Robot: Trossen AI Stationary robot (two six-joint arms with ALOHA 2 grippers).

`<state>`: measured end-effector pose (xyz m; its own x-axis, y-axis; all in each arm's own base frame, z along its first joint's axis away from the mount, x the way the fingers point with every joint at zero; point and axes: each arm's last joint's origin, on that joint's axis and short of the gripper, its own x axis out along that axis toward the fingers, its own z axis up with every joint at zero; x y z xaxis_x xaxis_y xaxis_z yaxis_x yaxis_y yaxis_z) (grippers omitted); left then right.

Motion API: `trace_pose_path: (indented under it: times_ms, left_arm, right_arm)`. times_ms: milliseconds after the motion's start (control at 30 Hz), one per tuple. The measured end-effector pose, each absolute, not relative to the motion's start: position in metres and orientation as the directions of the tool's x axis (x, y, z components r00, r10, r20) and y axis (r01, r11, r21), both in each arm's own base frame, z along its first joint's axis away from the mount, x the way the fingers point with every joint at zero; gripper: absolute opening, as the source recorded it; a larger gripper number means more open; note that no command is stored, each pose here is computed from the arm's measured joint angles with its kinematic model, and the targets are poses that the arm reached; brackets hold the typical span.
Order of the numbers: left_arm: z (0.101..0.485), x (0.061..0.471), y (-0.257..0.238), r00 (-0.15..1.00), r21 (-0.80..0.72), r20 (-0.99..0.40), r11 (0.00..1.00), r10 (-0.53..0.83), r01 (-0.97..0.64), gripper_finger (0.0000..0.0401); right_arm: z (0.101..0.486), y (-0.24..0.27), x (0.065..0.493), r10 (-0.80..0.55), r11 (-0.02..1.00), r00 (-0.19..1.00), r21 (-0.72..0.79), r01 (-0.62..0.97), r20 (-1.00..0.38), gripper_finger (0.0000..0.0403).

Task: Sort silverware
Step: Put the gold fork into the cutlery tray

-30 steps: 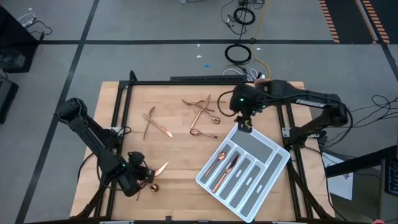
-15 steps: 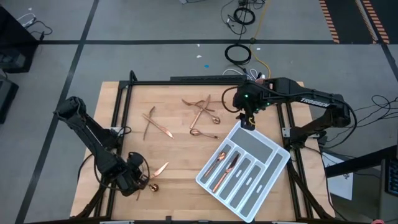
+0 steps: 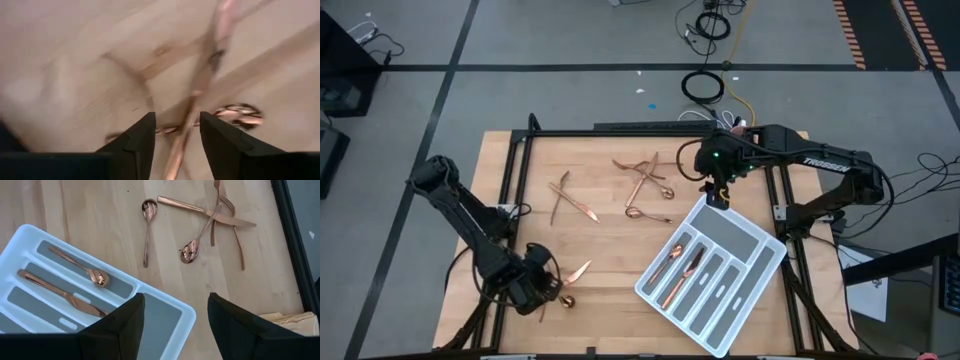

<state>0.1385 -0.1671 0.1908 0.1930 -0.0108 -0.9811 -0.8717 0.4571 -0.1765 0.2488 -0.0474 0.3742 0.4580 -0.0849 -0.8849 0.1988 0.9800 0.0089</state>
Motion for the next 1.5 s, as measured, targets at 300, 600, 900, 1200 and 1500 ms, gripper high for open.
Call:
trace_pose_path:
  times_ms: [300, 600, 900, 1200, 1500]
  left_arm:
    - [0.179, 0.138, -0.164, 0.165, -0.150, -0.986, 0.408, 0.000, -0.900, 0.0160]
    - [0.156, 0.146, -0.174, 0.118, -0.093, -0.992, 0.410, 0.036, -0.907, 0.0160]
    - [0.134, 0.158, -0.176, 0.041, -0.017, -0.998, 0.439, 0.046, -0.898, 0.0104]
    - [0.136, 0.161, -0.173, 0.019, 0.001, -0.999, 0.448, 0.040, -0.894, 0.0008]
    - [0.152, 0.157, -0.169, -0.021, 0.039, -0.999, 0.446, 0.046, -0.894, 0.0004]
  right_arm:
    - [0.375, -0.048, 0.251, -0.089, 0.980, 0.478, 0.009, 0.199, -0.874, 0.0203]
    - [0.376, -0.048, 0.252, -0.091, 0.980, 0.485, 0.009, 0.199, -0.870, 0.0203]
    - [0.376, -0.048, 0.253, -0.093, 0.980, 0.496, 0.009, 0.199, -0.863, 0.0203]
    - [0.377, -0.048, 0.254, -0.095, 0.977, 0.506, 0.018, 0.215, -0.857, 0.0203]
    - [0.377, -0.048, 0.254, -0.096, 0.977, 0.509, 0.018, 0.214, -0.855, 0.0203]
